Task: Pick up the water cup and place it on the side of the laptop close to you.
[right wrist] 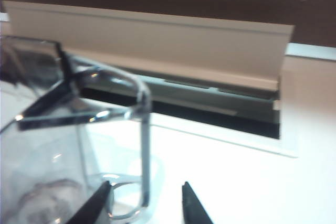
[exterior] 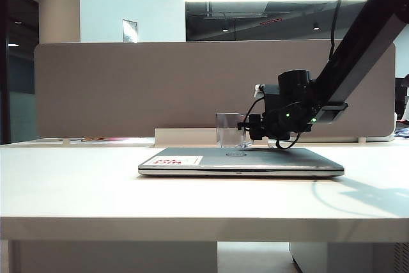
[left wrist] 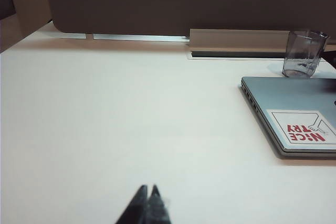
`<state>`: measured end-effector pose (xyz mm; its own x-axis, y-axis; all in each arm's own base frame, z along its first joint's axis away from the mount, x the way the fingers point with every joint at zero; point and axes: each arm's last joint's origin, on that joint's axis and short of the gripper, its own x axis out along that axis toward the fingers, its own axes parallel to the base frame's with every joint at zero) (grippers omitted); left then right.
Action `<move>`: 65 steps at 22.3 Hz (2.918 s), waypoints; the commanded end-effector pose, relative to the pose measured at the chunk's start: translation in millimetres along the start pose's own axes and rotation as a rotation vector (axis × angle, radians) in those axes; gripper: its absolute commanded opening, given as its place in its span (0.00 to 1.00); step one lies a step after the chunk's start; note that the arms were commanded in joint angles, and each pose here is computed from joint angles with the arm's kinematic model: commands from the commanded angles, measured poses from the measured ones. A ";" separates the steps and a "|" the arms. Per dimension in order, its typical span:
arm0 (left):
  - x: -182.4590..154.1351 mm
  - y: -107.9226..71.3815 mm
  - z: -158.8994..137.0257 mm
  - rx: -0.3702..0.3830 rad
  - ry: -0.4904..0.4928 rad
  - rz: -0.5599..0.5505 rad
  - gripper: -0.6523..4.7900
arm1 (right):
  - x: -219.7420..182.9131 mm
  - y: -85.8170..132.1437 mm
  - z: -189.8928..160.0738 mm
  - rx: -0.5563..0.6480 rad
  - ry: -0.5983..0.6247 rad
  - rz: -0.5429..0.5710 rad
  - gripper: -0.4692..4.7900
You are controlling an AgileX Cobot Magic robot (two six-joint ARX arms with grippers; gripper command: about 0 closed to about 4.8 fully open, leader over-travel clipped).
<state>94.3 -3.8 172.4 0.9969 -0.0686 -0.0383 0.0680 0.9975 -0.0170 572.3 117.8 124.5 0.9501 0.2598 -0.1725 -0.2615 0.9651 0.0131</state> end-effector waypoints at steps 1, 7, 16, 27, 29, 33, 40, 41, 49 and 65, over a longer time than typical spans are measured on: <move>0.0 -0.1 1.7 0.005 -0.015 0.001 0.11 | -0.7 -2.2 9.9 -0.011 -0.061 -0.012 0.44; 0.0 -0.1 1.9 0.005 -0.017 0.001 0.11 | 1.0 -4.9 3.8 -0.009 -0.072 -0.004 0.44; -0.1 -0.1 2.1 0.005 -0.018 0.001 0.11 | 0.7 -1.5 8.6 -0.006 -0.124 0.023 0.44; -0.1 -0.1 2.5 0.005 -0.022 0.001 0.11 | 0.2 1.9 12.5 -0.012 -0.164 0.073 0.43; -0.1 -0.1 2.5 0.005 -0.022 0.001 0.11 | 0.3 3.5 12.5 -0.012 -0.164 0.077 0.43; -0.1 -0.1 2.5 0.005 -0.022 0.001 0.11 | 0.4 7.7 13.2 -0.013 -0.172 0.075 0.26; -0.1 -0.1 2.5 0.005 -0.022 0.001 0.11 | 0.9 19.7 12.9 -0.015 -0.170 0.101 0.24; -0.1 -0.1 2.5 0.005 -0.022 0.001 0.11 | 0.9 20.7 12.8 -0.016 -0.169 0.107 0.24; -0.1 -0.1 2.6 0.005 -0.023 0.001 0.11 | 1.4 41.6 9.3 -0.019 -0.130 0.185 0.24; -0.1 -0.1 2.6 0.006 -0.023 0.002 0.11 | -1.7 45.4 9.4 -0.013 0.025 0.160 0.34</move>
<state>94.3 -3.8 172.9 0.9971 -0.0686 -0.0333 0.0681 0.9975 -0.0168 560.3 161.4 127.9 0.8850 0.4191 -0.2026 -0.4210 0.9064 0.0357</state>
